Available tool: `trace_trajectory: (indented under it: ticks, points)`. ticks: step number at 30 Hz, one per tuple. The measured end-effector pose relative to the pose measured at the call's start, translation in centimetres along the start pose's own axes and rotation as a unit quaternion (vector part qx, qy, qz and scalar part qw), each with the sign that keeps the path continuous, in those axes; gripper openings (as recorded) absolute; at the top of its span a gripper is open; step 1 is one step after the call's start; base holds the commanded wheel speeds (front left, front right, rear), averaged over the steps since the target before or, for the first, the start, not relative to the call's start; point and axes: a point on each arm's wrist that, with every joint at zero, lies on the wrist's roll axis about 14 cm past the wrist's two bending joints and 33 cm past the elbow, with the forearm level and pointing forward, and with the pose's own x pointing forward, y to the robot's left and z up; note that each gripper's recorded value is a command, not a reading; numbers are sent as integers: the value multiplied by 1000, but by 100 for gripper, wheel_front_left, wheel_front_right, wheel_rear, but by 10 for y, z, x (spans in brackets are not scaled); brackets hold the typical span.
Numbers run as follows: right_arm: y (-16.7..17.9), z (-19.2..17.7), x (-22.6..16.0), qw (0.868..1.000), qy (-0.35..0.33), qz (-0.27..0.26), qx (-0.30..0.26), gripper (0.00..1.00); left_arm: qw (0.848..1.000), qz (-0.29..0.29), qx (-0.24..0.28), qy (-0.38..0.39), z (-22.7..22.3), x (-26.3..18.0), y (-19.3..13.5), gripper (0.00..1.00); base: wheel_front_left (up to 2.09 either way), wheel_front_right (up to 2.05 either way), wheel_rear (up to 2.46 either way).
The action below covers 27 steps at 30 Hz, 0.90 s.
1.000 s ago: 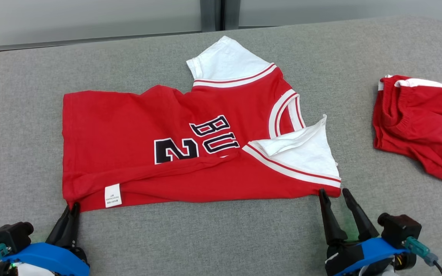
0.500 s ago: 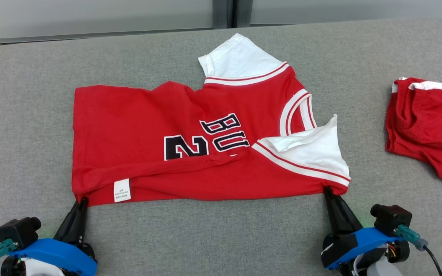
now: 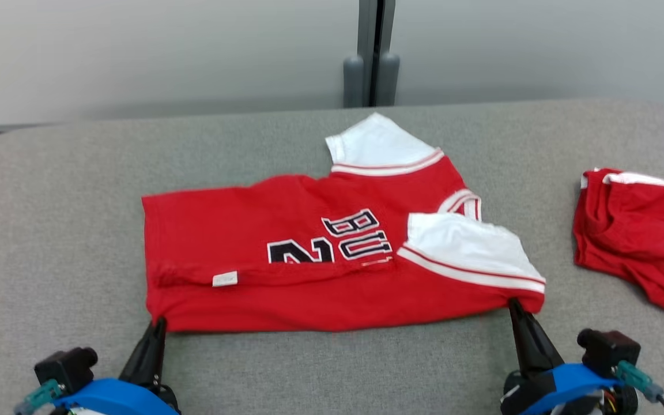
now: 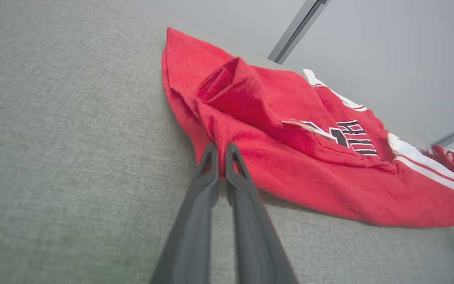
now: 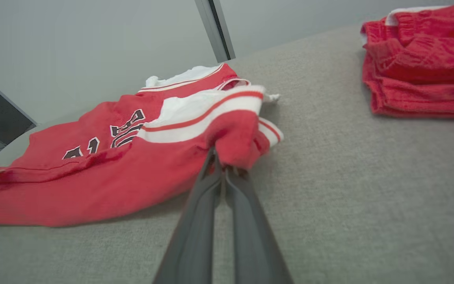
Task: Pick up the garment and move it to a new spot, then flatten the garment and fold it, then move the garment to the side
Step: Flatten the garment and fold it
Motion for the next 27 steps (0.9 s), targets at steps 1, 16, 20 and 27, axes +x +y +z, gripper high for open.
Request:
trace_trajectory:
  ticks: [1,16,20,27]
  points:
    - [-1,0,-5,1000,-1,-2,0,0,1000,1,-4,-4,-1,-4,-2,0,0,0,0]
    - [-11,-21,-38,999,27,-18,-12,100,999,48,-7,23,-36,-36,17,100,0,0,0]
    - [-10,-2,-19,1000,1,-13,-20,100,999,42,11,-10,-4,-19,20,100,0,0,0]
    - [2,23,22,998,-33,12,-44,100,997,30,59,-35,44,29,33,100,0,0,0]
